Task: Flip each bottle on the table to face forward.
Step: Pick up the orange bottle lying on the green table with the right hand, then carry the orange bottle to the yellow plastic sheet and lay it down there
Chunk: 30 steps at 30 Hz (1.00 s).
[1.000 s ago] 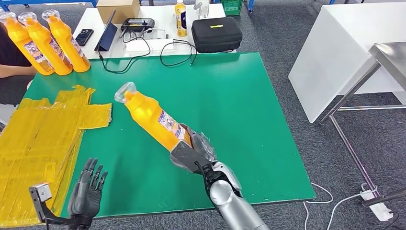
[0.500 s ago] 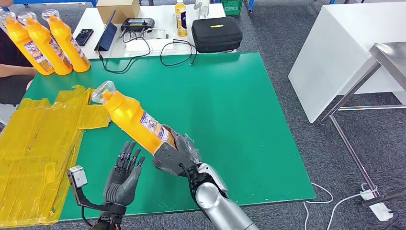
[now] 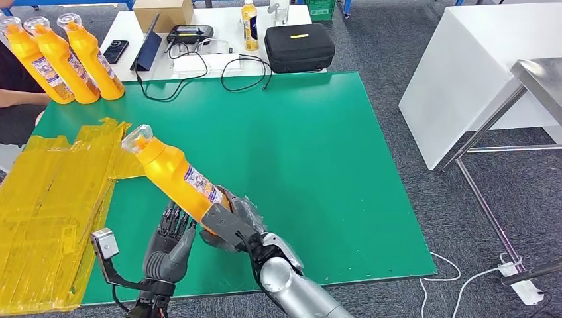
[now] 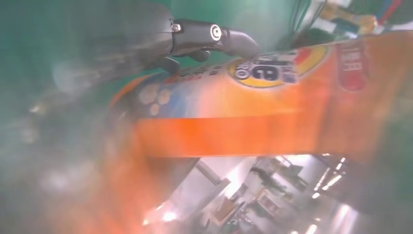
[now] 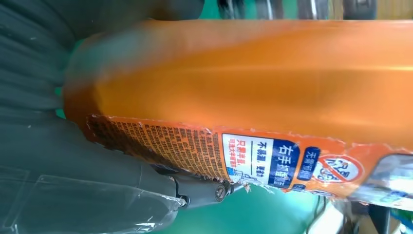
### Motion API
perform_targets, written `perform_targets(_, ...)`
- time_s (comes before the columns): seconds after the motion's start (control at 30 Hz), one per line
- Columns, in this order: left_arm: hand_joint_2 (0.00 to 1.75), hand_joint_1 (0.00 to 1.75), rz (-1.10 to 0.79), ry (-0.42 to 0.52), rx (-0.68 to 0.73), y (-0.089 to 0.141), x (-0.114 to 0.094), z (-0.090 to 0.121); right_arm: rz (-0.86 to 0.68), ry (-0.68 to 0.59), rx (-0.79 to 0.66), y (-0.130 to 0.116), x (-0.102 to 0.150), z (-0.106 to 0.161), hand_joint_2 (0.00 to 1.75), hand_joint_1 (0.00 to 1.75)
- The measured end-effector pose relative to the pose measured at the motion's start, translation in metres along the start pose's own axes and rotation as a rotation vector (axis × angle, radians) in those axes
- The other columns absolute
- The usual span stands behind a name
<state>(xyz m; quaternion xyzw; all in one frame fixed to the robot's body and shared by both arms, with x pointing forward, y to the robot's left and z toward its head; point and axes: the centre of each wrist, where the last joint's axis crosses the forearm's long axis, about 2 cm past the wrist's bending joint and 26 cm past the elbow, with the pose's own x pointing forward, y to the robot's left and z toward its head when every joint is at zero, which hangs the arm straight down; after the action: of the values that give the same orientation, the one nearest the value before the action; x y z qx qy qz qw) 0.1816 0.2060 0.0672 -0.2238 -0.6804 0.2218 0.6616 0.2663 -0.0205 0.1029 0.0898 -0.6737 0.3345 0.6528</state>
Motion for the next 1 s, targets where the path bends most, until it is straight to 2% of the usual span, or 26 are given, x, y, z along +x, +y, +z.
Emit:
perform_targets(0.33, 1.75, 0.00, -0.021, -0.021, 0.050, 0.014, 0.006, 0.008, 0.038, 0.001, 0.105, 0.028, 0.004, 0.004, 1.75, 1.75)
perform_targets(0.57, 1.75, 0.00, -0.055, -0.045, 0.124, 0.031, 0.013, 0.018, 0.127, -0.080, 0.286, 0.051, 0.009, 0.008, 1.75, 1.75)
perform_targets(0.73, 1.75, 0.00, -0.059, -0.045, 0.165, 0.041, 0.012, 0.031, 0.195, -0.108, 0.370, 0.057, 0.010, 0.008, 1.75, 1.75)
perform_targets(1.0, 1.75, 0.00, -0.062, -0.047, 0.198, 0.047, 0.011, 0.042, 0.251, -0.126, 0.422, 0.060, 0.012, 0.007, 1.75, 1.75)
